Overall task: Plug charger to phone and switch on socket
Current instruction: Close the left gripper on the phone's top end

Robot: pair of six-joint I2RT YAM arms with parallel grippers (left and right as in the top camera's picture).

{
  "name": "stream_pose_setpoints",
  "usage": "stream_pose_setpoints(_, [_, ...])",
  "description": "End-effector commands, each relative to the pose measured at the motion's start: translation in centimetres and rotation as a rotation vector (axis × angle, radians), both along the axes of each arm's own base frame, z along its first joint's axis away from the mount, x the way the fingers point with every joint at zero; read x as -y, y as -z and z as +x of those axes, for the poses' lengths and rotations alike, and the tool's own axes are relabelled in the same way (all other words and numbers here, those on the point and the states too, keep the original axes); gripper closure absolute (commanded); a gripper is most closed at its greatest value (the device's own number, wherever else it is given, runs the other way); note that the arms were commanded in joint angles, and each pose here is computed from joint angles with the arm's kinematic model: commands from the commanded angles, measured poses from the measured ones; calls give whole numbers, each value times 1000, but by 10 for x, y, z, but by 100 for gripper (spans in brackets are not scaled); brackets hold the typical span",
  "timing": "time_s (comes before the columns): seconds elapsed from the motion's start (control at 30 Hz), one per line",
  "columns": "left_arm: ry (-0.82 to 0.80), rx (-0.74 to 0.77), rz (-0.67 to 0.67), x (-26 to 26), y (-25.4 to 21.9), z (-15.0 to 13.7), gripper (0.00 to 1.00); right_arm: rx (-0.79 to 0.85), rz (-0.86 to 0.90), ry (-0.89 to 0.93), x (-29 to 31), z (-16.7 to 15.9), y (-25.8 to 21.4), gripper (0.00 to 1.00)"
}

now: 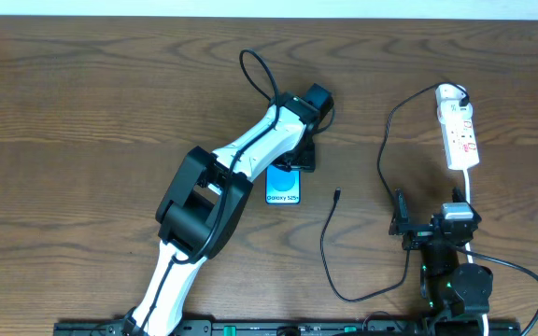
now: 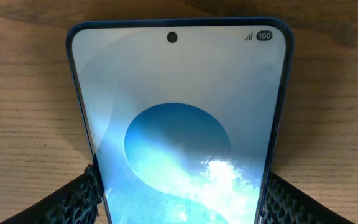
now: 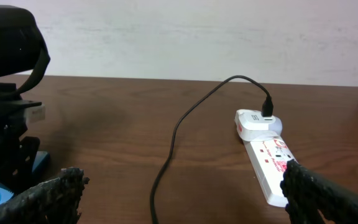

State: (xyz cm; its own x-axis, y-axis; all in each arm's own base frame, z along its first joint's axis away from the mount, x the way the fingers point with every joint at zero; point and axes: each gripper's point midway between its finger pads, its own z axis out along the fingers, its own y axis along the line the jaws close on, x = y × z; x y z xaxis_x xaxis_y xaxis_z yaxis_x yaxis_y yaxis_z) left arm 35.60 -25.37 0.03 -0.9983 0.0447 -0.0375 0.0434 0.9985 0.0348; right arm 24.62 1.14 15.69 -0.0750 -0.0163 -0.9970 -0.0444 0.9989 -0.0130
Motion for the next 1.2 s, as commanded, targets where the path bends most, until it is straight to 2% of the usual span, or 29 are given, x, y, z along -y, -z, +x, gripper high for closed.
stream_pose_setpoints(0.0, [-24, -81, -8, -1, 26, -15, 24, 0, -12, 0, 0, 0, 1, 1])
stream_pose_setpoints(0.4, [-23, -42, -38, 6, 26, -5, 23, 0, -12, 0, 0, 0, 1, 1])
stream_pose_setpoints(0.57, [-24, -47, -35, 6, 26, -6, 0, 0, -12, 0, 0, 0, 1, 1])
stream_pose_setpoints(0.83, [-24, -60, -25, 3, 26, -9, 2, 0, -12, 0, 0, 0, 1, 1])
stream_pose_setpoints(1.17, [-37, -107, -80, 8, 25, -14, 2, 0, -12, 0, 0, 0, 1, 1])
